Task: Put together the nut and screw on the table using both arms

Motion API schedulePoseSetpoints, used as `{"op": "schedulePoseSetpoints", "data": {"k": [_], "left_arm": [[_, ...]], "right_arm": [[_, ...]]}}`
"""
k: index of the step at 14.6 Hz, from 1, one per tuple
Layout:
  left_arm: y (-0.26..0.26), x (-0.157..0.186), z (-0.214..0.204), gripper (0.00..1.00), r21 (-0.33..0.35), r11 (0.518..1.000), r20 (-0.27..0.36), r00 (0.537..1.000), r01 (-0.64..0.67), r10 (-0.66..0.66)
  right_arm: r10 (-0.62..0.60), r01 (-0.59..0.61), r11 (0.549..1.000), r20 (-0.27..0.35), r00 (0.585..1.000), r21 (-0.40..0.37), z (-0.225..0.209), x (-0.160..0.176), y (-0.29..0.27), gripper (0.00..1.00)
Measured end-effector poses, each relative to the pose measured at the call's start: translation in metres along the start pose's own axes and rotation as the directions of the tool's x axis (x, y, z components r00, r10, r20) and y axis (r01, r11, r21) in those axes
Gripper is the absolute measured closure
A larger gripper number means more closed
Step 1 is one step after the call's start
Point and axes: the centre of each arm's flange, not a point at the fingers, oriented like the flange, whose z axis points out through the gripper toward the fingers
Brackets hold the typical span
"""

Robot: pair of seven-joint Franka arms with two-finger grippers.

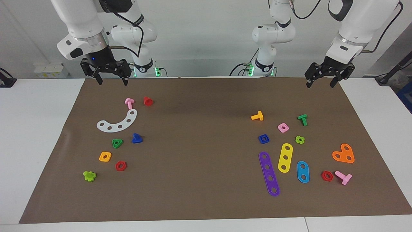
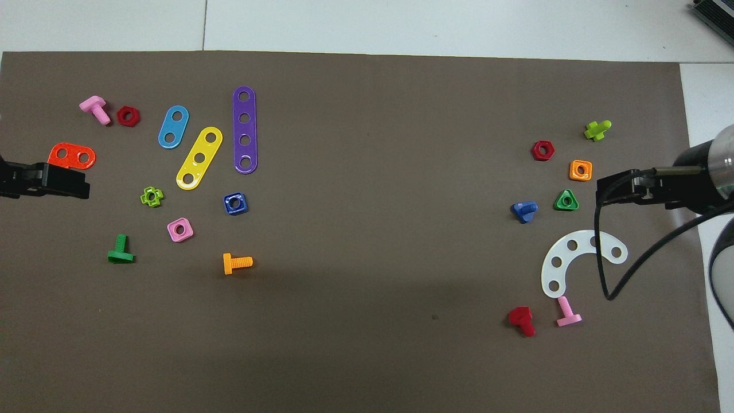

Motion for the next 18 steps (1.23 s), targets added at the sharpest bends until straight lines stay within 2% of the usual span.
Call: {"op": "schedulePoseSetpoints", "data": {"k": [11, 13, 18], "left_arm": [[0.0, 0.0, 0.0, 0.0, 0.0, 1.0, 0.0, 1.0, 0.0, 0.0], [0.0, 0.0, 0.0, 0.0, 0.0, 1.0, 0.0, 1.0, 0.0, 0.0], [0.0, 0.0, 0.0, 0.0, 0.0, 1.0, 0.0, 1.0, 0.0, 0.0]], "right_arm": [[-0.001, 0.001, 1.0, 0.008, 1.0, -0.001, 0.004, -0.002, 0.0, 0.0], [-0.002, 0.002, 1.0, 0.007, 1.0, 0.0, 0.015, 0.001, -0.001, 0.01], [-0.004, 0.004, 1.0, -0.056, 0.998, 0.01, 0.077, 0.014, -0.004, 0.01]]}}
